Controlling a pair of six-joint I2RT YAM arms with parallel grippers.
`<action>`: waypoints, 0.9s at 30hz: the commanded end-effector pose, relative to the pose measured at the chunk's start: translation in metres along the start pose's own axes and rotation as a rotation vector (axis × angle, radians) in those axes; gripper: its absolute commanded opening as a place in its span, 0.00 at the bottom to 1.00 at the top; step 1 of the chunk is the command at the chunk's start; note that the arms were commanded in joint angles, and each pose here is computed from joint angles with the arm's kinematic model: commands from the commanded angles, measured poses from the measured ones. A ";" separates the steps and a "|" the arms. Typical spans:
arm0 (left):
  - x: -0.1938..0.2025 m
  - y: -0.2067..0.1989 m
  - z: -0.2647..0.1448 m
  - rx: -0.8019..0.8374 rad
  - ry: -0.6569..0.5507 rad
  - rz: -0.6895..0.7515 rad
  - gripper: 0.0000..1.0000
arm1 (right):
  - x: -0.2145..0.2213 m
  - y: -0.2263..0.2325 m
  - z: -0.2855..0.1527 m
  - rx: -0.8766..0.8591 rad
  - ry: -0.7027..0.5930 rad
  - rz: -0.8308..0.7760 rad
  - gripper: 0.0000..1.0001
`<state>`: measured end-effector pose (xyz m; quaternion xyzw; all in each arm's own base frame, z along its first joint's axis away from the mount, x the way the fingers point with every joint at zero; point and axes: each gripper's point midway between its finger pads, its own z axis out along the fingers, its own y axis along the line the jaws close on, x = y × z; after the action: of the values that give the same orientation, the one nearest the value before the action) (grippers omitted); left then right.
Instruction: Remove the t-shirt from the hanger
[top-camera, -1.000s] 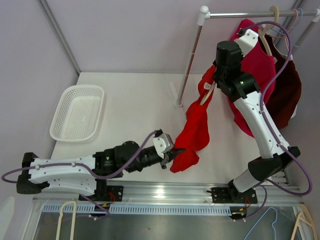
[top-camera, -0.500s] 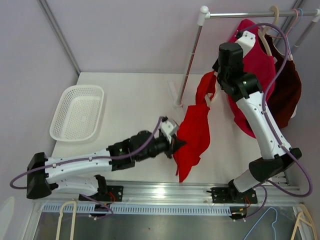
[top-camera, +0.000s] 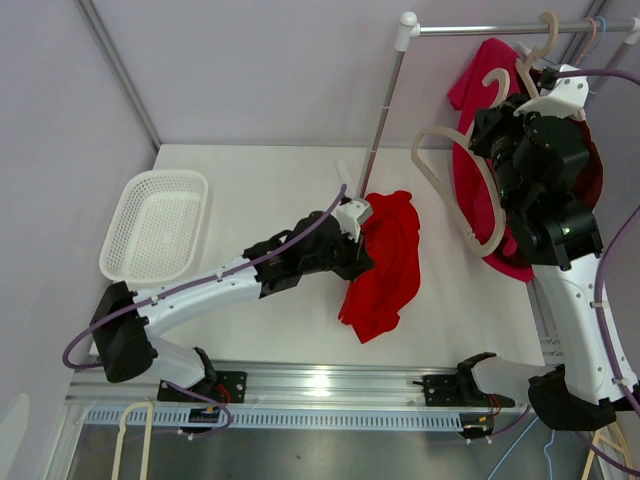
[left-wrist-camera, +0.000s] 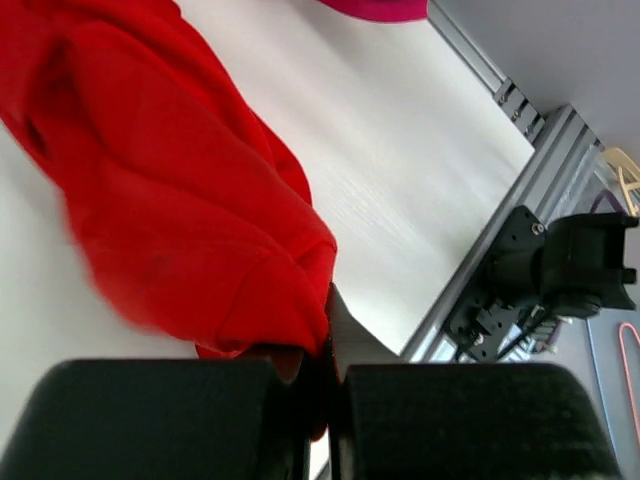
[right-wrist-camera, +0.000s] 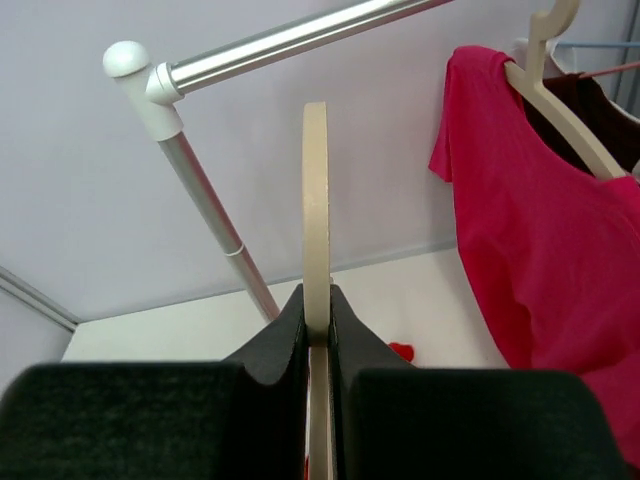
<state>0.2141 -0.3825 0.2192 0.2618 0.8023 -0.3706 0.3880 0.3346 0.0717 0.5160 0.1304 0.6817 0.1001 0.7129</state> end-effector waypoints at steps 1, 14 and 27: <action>-0.072 -0.036 -0.044 0.066 -0.127 0.021 0.01 | 0.007 0.010 0.029 -0.115 -0.027 -0.091 0.00; -0.323 -0.018 -0.257 -0.158 -0.679 0.121 0.01 | -0.023 0.041 0.076 -0.357 -0.181 -0.157 0.00; -0.386 0.052 -0.387 -0.492 -1.115 0.218 0.01 | -0.038 0.048 0.104 -0.354 -0.279 -0.138 0.00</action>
<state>0.2977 -0.1176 0.6358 0.0276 0.5774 -0.2459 0.7781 0.4368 0.0999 0.5322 -0.0234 0.6098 0.1490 0.7780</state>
